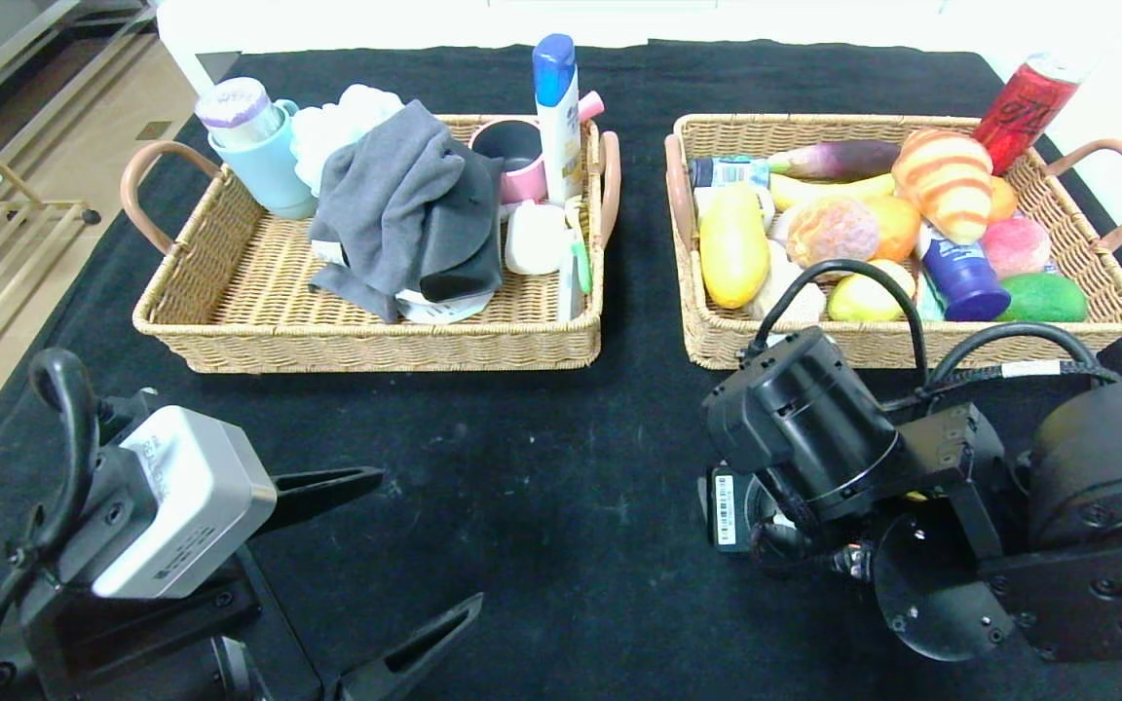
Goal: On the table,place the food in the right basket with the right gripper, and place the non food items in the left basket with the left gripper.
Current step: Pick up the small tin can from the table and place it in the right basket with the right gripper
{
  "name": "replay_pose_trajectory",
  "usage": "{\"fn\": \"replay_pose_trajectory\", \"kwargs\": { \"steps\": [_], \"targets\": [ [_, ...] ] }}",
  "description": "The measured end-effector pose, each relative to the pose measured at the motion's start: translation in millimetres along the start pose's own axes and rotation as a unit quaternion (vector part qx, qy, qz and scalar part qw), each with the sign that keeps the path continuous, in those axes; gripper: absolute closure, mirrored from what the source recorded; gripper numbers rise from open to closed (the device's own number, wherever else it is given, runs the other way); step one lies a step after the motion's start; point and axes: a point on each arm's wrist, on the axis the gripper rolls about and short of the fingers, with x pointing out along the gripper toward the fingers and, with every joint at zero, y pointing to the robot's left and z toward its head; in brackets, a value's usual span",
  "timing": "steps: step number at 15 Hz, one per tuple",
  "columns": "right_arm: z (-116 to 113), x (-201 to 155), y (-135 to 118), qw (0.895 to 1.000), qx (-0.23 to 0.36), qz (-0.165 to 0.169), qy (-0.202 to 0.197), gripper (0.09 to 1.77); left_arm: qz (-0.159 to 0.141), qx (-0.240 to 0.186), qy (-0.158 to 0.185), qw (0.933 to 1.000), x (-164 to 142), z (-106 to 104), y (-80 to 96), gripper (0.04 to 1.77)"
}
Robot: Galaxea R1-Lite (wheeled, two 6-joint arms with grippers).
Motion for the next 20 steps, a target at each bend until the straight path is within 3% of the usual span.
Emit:
{"fn": "replay_pose_trajectory", "kwargs": {
  "steps": [15, 20],
  "targets": [
    [-1.3, 0.2, 0.1, 1.0, -0.002, -0.002, 0.0, 0.7, -0.006, 0.006, 0.001, 1.0, -0.3, -1.0, -2.5, 0.09],
    [5.9, -18.2, -5.7, 0.999, 0.007, -0.008, -0.032, 0.7, -0.006, 0.006, 0.001, 1.0, -0.1, -1.3, -2.6, 0.09]
  ]
}}
